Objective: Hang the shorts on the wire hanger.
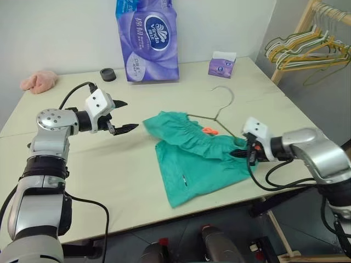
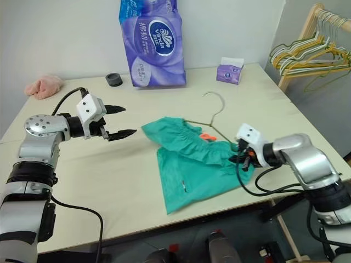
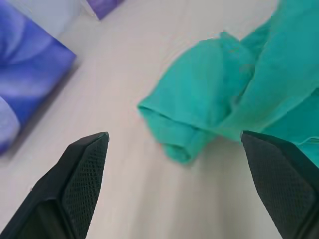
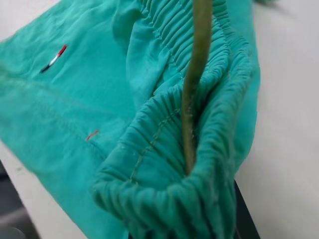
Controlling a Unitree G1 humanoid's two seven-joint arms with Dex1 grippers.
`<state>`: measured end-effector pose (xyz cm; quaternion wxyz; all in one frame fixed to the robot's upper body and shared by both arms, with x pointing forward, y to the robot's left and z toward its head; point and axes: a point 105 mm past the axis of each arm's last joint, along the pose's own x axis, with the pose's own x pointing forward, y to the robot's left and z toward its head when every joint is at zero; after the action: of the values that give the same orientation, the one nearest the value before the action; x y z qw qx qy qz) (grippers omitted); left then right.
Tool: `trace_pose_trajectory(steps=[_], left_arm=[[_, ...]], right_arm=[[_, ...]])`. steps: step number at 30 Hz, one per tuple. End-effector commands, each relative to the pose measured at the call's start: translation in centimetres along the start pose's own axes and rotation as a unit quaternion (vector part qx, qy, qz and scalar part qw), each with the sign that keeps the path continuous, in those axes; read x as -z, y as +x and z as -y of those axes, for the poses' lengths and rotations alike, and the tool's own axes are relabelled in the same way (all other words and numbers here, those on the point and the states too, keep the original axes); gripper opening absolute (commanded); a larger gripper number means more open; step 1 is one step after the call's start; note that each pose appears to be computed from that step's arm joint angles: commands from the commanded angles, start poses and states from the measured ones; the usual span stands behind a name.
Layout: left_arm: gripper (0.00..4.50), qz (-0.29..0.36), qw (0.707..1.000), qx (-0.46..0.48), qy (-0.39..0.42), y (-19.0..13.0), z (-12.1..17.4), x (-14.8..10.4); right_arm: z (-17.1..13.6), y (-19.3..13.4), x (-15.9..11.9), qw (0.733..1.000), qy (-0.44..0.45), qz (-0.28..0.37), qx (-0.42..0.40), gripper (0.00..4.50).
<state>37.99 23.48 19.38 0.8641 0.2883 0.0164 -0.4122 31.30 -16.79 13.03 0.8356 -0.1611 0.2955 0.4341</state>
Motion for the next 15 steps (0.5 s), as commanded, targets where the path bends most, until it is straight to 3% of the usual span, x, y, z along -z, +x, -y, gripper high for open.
trace_pose_trajectory(steps=[1,7,15], left_arm=[[4.47,0.071,0.995,0.060,-0.032,0.2,2.2,-3.3],[4.47,0.169,0.955,0.210,-0.127,1.3,8.4,-9.1],[4.47,0.186,0.923,0.318,-0.109,2.6,12.3,-12.3]], right_arm=[[0.9,-2.0,0.9,0.996,0.074,0.024,0.052,0.00],[1.0,-4.3,5.0,0.973,0.180,0.039,0.139,0.00],[1.3,-8.3,8.7,0.906,0.299,0.066,0.292,0.00]])
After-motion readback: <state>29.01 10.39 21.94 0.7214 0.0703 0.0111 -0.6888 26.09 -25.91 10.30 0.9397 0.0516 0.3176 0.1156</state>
